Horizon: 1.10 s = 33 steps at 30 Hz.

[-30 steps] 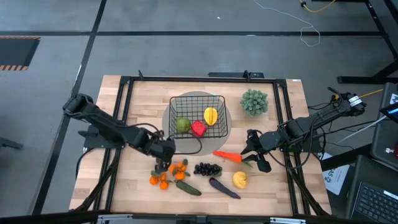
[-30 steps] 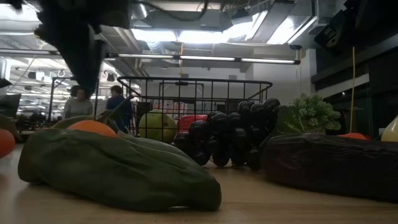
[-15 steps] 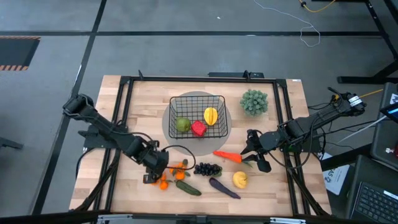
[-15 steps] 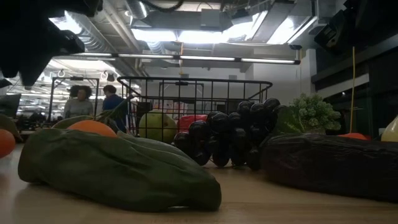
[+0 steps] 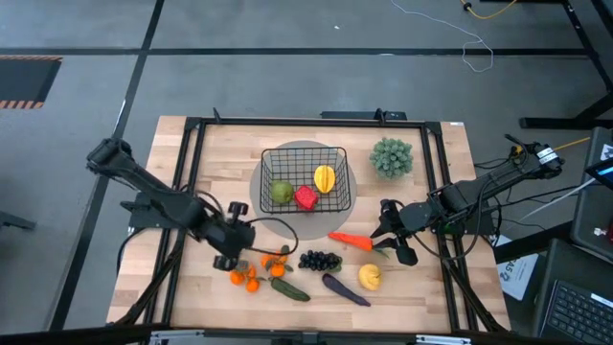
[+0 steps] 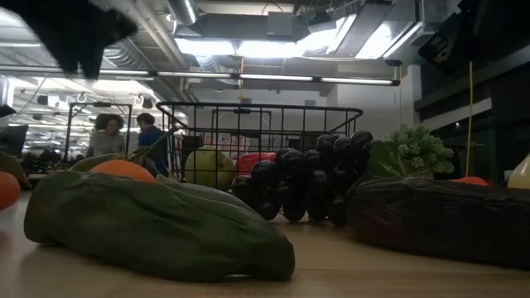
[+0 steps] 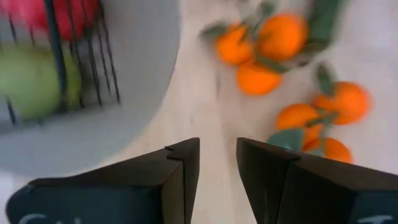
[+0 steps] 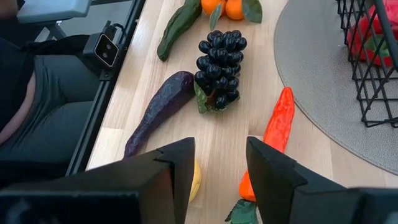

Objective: Build produce basket
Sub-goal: Put the violet grapes into the black wire basket

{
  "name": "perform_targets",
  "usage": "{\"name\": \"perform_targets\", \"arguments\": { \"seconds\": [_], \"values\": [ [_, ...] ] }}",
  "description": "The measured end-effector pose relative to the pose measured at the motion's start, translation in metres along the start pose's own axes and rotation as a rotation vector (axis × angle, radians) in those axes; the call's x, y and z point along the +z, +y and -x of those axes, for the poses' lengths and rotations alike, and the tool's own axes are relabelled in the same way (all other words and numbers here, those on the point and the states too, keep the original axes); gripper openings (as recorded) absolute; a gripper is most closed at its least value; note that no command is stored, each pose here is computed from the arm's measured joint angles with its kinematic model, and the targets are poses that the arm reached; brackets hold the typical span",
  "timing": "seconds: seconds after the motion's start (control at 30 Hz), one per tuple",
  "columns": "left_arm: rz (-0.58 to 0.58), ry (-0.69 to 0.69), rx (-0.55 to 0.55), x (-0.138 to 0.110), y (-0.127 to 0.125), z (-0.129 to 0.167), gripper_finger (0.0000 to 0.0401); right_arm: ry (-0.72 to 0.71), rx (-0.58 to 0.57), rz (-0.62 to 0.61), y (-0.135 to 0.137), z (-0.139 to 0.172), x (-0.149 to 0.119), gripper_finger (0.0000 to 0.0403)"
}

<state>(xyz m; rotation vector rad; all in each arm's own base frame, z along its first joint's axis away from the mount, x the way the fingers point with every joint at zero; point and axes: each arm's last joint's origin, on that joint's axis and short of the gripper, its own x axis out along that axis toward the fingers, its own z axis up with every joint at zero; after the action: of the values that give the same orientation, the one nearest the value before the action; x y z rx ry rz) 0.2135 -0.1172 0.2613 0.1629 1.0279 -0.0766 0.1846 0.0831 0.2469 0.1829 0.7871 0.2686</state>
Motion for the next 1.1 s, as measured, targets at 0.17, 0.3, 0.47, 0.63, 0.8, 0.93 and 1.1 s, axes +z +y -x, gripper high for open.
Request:
{"name": "perform_targets", "arguments": {
  "seconds": [0.17,0.3,0.47,0.63,0.8,0.93,1.1],
  "values": [
    [-0.13,-0.229,-0.06,-0.01,0.02,0.056,0.0094,0.001,0.0,0.0,0.0,0.0,0.0,0.0134],
    [-0.125,-0.435,-0.065,-0.034,0.041,0.091,0.0094,0.001,0.0,0.0,0.0,0.0,0.0,0.0134],
    [-0.03,-0.72,-0.032,-0.072,0.065,0.106,0.0094,0.001,-0.001,0.001,0.0,0.0,0.0,0.0134],
    [0.082,-0.953,0.059,-0.112,0.077,0.086,0.0094,0.001,-0.001,0.001,0.0,0.0,0.0,0.0134],
    [0.185,-1.152,0.095,-0.139,0.078,0.046,0.0094,0.001,-0.001,0.001,0.0,0.0,0.0,0.0134],
    [0.233,-1.198,0.12,-0.152,0.079,0.021,0.0094,0.0,-0.001,0.001,0.0,0.0,0.0,0.0134],
    [0.313,-1.194,0.116,-0.155,0.081,0.005,0.0094,0.001,-0.001,0.002,0.0,0.0,0.0,0.0134]
  ]
}}
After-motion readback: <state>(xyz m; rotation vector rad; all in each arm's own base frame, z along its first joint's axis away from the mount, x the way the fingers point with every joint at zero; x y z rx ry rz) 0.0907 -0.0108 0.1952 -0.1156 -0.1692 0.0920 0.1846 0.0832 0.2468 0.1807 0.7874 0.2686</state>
